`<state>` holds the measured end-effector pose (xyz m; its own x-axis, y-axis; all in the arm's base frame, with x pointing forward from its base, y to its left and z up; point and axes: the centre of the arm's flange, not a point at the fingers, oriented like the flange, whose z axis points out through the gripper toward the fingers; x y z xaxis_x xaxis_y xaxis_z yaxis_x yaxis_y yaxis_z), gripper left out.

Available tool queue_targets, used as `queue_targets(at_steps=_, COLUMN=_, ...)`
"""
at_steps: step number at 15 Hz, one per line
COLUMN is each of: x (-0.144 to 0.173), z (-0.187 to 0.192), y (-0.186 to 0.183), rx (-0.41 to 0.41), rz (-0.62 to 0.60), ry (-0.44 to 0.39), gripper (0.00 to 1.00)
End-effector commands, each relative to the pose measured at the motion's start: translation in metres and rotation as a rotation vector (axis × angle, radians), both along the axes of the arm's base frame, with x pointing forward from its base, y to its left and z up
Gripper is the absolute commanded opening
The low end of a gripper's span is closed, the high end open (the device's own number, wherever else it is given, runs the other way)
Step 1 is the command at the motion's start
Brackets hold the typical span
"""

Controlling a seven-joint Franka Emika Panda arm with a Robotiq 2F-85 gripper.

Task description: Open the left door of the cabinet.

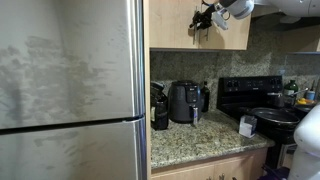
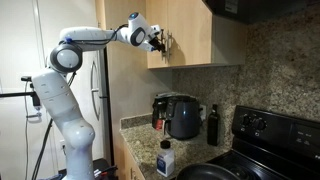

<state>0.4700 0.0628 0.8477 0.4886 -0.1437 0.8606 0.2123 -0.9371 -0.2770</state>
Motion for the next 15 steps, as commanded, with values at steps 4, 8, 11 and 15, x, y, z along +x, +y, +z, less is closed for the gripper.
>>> queue_targets(at_steps=4, x=0.014, z=-0.032, y=0.007, rx=-0.052, rz=0.08, ry=0.018, gripper=0.01)
queue_targets(at_steps=8, x=-0.002, z=-0.037, y=0.02, rx=-0.057, rz=0.191, ry=0.028, gripper=0.05)
queue_targets(at_steps=11, x=-0.02, z=-0.044, y=0.031, rx=-0.06, rz=0.224, ry=0.022, gripper=0.05)
queue_targets(at_steps=15, x=-0.048, z=-0.038, y=0.03, rx=-0.043, rz=0.248, ry=-0.006, gripper=0.05)
